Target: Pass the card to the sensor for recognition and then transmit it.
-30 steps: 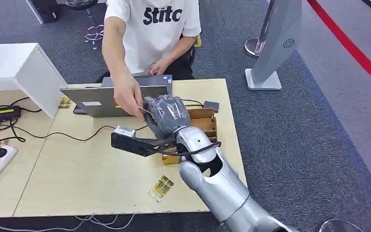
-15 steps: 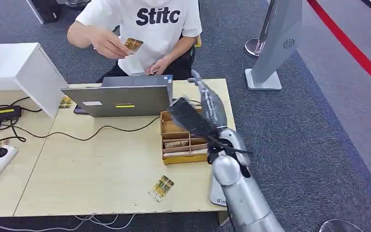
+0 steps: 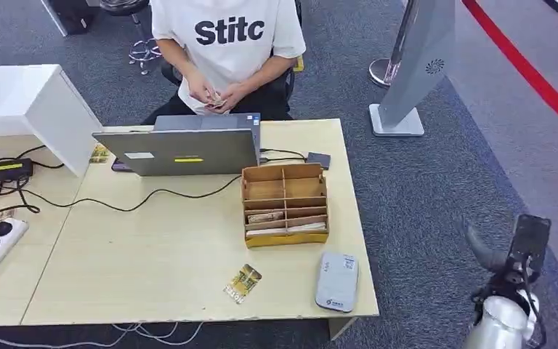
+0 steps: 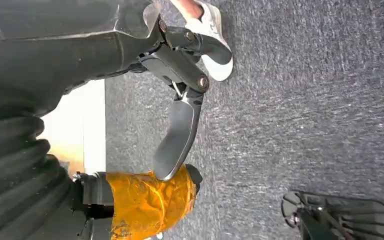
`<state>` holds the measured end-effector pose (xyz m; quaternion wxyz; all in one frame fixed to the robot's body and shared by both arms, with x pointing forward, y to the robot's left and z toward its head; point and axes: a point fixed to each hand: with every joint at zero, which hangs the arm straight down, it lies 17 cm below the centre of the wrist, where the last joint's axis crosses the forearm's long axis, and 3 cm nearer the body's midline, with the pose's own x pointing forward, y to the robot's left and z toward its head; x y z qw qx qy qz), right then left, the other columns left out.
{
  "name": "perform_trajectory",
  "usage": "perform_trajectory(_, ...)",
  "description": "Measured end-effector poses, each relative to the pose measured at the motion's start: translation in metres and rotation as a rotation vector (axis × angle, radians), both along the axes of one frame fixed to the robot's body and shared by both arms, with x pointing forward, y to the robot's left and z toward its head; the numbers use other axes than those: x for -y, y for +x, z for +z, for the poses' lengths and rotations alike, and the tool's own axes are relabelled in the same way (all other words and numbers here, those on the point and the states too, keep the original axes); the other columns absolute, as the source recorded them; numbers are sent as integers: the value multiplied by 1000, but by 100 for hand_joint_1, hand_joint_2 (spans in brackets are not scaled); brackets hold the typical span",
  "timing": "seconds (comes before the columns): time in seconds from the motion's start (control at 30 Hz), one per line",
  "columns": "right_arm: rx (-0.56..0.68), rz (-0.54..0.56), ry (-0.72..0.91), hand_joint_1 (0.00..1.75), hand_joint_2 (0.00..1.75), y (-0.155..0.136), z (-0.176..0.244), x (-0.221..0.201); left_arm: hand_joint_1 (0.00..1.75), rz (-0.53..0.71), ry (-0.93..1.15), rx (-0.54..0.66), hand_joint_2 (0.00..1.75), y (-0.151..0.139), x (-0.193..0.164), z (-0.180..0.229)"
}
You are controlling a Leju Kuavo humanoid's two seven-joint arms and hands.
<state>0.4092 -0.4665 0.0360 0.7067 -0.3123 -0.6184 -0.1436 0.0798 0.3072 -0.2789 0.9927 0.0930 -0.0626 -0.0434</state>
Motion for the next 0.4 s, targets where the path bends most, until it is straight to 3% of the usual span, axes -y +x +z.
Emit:
perform_trajectory(0.07,-241,-32,-10,0,175,-46,-81,29,0,8,-5,2,175,-3,1,0)
perform_trajectory(0.17,-732,42,133,0,175,-147,-207,17,0,8,-10,8,175,-5,-1,-1)
perform_trajectory(0.23,-944,54,259,0,175,-218,-256,-4,0,6,-10,7,175,-8,-5,-1)
perform_trajectory(0.3,-1095,71,398,0,175,-268,-285,-36,5,2,-12,11,175,-7,-8,-1)
perform_trajectory(0.33,-1185,48,512,51,175,-296,-297,-55,175,1,-13,18,175,-5,-10,0)
perform_trajectory(0.37,-1259,-3,634,175,175,-322,-303,-71,175,1,-18,20,175,-4,-10,0)
perform_trajectory(0.4,-1294,-47,734,175,175,-340,-307,-86,175,4,-23,22,175,-4,-10,0)
